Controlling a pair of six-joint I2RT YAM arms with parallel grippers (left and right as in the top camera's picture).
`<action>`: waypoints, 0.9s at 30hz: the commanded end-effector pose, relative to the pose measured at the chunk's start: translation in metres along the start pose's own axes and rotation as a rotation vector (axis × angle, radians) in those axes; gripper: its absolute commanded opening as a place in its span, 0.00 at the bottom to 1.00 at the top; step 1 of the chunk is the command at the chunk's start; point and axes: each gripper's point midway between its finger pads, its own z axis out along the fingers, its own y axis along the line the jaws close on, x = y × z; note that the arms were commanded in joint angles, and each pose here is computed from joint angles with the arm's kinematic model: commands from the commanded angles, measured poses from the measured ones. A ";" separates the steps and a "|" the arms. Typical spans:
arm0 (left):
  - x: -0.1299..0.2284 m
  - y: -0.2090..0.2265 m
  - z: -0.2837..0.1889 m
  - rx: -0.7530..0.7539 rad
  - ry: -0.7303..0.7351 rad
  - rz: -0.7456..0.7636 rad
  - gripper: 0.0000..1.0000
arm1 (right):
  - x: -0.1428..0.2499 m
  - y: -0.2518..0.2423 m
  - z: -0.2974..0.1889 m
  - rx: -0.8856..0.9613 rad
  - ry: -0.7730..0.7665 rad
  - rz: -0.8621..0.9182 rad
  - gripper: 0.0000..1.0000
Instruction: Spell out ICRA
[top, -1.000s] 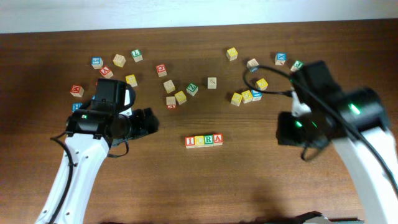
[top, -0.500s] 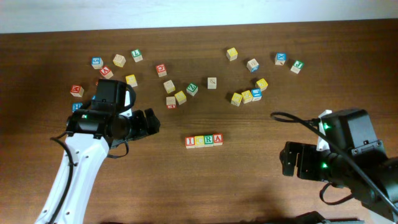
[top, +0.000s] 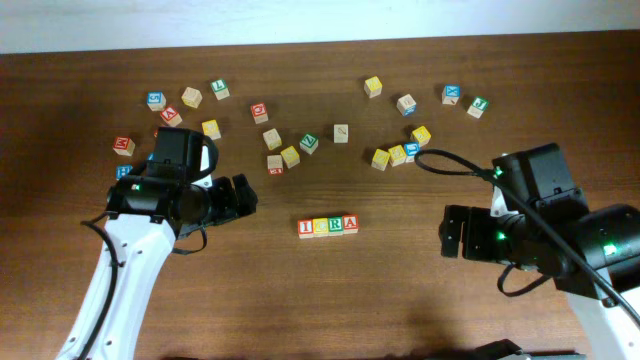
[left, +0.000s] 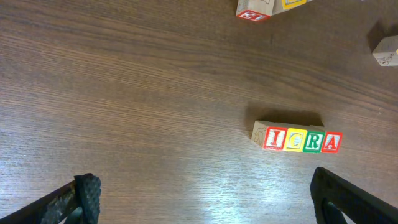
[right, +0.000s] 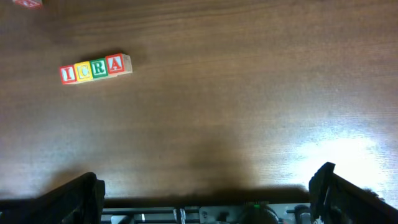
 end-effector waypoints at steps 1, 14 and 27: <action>-0.004 0.001 -0.004 -0.003 -0.017 0.006 0.99 | -0.007 -0.005 0.006 0.018 -0.073 -0.035 0.98; -0.004 0.001 -0.004 -0.003 -0.017 0.006 0.99 | -0.028 -0.046 0.025 -0.042 -0.659 0.014 0.98; -0.004 0.001 -0.004 -0.003 -0.017 0.006 0.99 | -0.026 -0.052 0.062 -0.112 -1.091 -0.076 0.98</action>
